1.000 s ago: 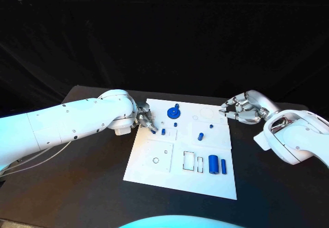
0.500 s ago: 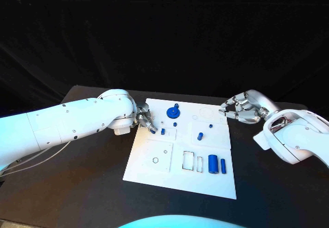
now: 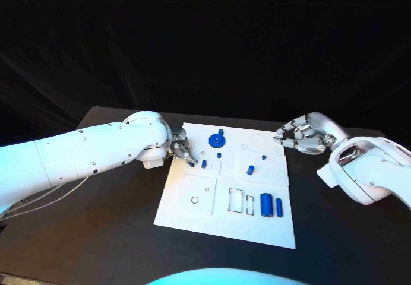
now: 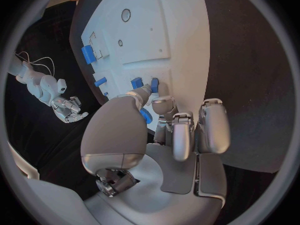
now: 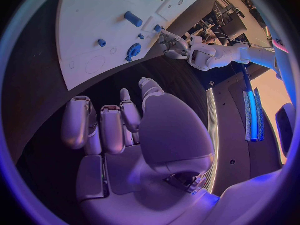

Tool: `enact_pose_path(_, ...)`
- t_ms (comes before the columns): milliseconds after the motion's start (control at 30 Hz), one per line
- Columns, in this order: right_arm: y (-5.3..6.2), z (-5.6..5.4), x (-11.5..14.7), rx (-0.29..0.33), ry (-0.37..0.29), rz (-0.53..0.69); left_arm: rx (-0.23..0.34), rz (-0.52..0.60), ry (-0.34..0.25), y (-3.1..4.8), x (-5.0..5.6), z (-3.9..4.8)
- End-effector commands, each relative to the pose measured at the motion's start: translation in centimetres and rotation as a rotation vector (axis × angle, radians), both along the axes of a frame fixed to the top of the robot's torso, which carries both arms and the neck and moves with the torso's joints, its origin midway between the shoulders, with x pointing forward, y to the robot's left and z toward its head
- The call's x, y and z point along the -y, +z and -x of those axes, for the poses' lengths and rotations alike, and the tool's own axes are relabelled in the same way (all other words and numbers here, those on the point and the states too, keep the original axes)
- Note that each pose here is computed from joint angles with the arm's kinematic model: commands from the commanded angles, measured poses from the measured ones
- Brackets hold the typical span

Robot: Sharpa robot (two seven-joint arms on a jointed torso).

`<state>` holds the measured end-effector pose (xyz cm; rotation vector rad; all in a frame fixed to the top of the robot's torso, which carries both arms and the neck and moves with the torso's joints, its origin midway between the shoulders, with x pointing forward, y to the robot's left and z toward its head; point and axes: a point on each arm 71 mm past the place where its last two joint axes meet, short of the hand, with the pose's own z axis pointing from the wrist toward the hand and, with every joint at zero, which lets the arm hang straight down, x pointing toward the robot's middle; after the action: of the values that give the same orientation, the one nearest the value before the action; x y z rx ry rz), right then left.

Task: Assemble the parts on the task board

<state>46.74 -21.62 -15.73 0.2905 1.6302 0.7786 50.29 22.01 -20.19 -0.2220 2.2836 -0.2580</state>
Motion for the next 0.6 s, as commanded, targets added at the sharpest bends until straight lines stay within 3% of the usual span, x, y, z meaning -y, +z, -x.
enact_pose_path(33, -0.04, 0.06, -0.12, -0.001, 0.014, 0.004, -0.015, -0.014, -0.009, -0.26, 0.19, 0.19)
enact_pose_path(600, -0.02, 0.08, -0.11, -0.001, 0.014, 0.004, -0.006, -0.015, 0.009, -0.24, 0.08, 0.05)
